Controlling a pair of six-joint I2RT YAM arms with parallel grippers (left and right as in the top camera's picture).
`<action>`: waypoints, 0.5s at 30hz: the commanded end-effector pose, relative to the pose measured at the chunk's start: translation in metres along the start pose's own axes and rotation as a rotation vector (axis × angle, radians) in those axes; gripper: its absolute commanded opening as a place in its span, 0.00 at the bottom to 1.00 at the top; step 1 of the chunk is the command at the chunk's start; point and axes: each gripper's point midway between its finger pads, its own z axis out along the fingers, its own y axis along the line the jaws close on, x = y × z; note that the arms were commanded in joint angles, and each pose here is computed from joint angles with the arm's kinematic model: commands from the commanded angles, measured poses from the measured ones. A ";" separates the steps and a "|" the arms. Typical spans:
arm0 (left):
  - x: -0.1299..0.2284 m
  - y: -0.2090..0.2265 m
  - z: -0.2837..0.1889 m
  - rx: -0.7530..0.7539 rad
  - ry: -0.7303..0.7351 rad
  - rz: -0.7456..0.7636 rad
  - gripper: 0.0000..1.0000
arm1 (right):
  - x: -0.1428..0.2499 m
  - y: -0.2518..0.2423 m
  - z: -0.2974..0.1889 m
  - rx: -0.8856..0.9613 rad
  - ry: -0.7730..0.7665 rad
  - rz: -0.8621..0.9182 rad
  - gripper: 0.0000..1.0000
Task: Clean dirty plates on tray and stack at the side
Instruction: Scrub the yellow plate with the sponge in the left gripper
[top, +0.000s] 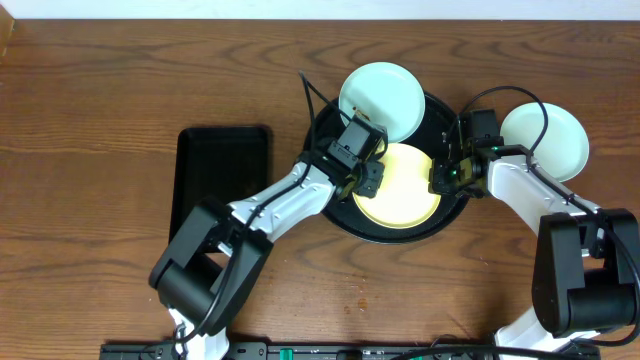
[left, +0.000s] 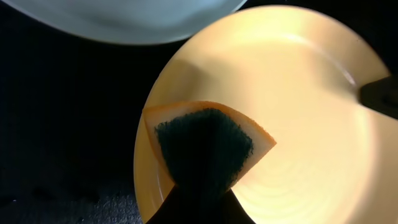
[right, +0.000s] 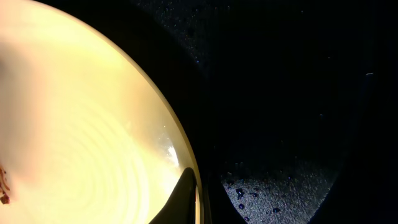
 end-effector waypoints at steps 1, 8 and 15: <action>0.007 0.006 0.010 -0.020 0.017 -0.012 0.07 | 0.018 -0.001 0.013 0.019 0.058 0.013 0.01; 0.026 0.015 0.036 -0.037 0.073 -0.017 0.07 | 0.018 -0.001 0.013 0.019 0.058 0.013 0.01; 0.041 0.018 0.046 -0.043 0.123 -0.050 0.07 | 0.018 -0.001 0.013 0.019 0.058 0.013 0.01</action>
